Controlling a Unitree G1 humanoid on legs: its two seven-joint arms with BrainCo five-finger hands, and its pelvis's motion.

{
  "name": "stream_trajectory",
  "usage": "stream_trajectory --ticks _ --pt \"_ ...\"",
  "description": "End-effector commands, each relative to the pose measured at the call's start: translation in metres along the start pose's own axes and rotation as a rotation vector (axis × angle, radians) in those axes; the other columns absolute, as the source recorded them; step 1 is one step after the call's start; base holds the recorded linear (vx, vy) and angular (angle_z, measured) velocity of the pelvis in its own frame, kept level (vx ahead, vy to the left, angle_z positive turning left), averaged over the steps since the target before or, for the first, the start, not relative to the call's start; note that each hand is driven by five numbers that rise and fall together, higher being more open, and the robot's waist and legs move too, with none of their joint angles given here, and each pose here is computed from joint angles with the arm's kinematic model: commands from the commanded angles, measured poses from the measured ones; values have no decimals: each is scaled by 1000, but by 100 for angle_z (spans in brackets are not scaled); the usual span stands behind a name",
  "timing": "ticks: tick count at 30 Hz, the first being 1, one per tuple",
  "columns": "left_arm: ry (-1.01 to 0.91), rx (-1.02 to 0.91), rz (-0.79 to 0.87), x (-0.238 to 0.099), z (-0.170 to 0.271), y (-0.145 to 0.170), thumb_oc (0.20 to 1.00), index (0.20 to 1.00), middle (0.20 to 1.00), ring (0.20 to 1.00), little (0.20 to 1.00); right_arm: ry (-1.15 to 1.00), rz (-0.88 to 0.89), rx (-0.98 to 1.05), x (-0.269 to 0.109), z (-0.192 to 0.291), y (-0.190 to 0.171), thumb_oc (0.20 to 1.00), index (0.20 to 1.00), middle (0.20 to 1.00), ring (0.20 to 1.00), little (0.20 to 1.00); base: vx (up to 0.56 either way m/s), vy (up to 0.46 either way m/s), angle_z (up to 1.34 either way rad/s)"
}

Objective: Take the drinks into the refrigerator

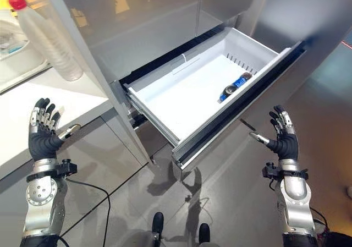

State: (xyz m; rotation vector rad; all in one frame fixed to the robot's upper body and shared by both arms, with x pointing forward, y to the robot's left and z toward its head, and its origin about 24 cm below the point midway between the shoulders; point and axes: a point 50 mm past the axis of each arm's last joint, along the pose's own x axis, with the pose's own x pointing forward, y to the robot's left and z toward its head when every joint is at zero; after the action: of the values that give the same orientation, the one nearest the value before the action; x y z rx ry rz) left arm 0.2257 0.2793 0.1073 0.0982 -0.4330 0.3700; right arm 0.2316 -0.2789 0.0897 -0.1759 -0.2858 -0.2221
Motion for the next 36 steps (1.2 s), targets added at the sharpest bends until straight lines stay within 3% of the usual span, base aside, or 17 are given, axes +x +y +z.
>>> stream_trajectory --ticks 1,18,28,36 --pt "-142 96 -20 6 24 12 1000 1000 1000 1000 1000 -147 -74 -20 3 25 -17 1000 1000 1000 1000 1000 -21 -41 5" --pt "-107 139 67 16 17 26 1000 1000 1000 1000 1000 -151 -56 -3 5 27 -16 1000 1000 1000 1000 1000 -3 5 6" --pt "-146 122 -54 22 23 -2 1000 1000 1000 1000 1000 -158 4 33 15 25 5 1000 1000 1000 1000 1000 18 147 -4" --pt "-190 55 -55 32 30 -10 1000 1000 1000 1000 1000 -215 50 2 28 39 14 1000 1000 1000 1000 1000 111 -151 18"
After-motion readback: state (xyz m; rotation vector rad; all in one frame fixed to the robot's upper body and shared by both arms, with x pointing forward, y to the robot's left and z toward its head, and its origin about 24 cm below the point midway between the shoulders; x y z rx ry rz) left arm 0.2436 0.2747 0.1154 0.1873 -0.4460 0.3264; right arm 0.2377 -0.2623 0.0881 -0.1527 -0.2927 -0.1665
